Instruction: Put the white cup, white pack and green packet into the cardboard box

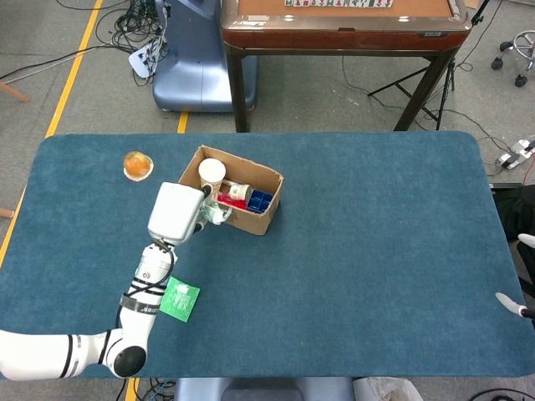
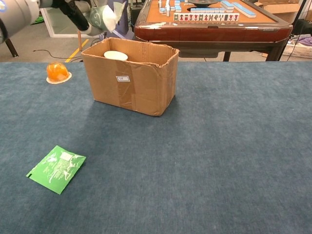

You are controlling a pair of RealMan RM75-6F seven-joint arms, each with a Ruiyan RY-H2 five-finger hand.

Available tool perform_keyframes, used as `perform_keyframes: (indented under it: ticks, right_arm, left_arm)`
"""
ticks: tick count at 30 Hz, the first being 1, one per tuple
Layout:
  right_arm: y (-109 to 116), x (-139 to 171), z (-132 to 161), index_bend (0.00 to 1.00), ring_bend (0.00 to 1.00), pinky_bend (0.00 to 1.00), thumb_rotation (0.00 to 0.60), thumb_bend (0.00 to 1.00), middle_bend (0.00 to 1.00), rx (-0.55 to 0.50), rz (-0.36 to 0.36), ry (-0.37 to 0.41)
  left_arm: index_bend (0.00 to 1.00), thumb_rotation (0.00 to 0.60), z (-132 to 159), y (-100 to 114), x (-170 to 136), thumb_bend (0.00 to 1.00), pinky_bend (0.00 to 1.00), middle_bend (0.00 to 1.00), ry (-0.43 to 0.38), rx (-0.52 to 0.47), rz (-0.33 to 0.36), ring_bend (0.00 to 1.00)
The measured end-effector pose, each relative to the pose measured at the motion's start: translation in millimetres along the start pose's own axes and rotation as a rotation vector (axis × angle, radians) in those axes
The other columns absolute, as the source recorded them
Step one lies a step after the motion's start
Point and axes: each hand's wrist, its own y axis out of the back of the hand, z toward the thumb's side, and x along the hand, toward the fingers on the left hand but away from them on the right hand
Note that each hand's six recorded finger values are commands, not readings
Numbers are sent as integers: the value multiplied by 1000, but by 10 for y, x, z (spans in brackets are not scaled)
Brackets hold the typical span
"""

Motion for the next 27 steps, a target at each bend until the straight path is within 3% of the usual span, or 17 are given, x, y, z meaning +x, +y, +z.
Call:
perform_keyframes:
  ticks: [22, 24, 27]
  right_arm:
    - [-27, 11, 16, 185, 37, 173, 600, 85, 194, -3, 21, 15]
    - [-21, 14, 12, 186, 37, 173, 600, 85, 194, -7, 19, 14]
    - [-8, 19, 4, 186, 37, 173, 600, 85, 194, -11, 17, 14]
  left_arm:
    - [463, 600, 484, -383, 609, 222, 881, 1000, -33, 35, -36, 784]
    - [418, 600, 540, -411, 642, 222, 881, 1000, -39, 40, -37, 783]
    - [249, 600, 608, -443, 662, 222, 877, 998, -48, 56, -37, 777]
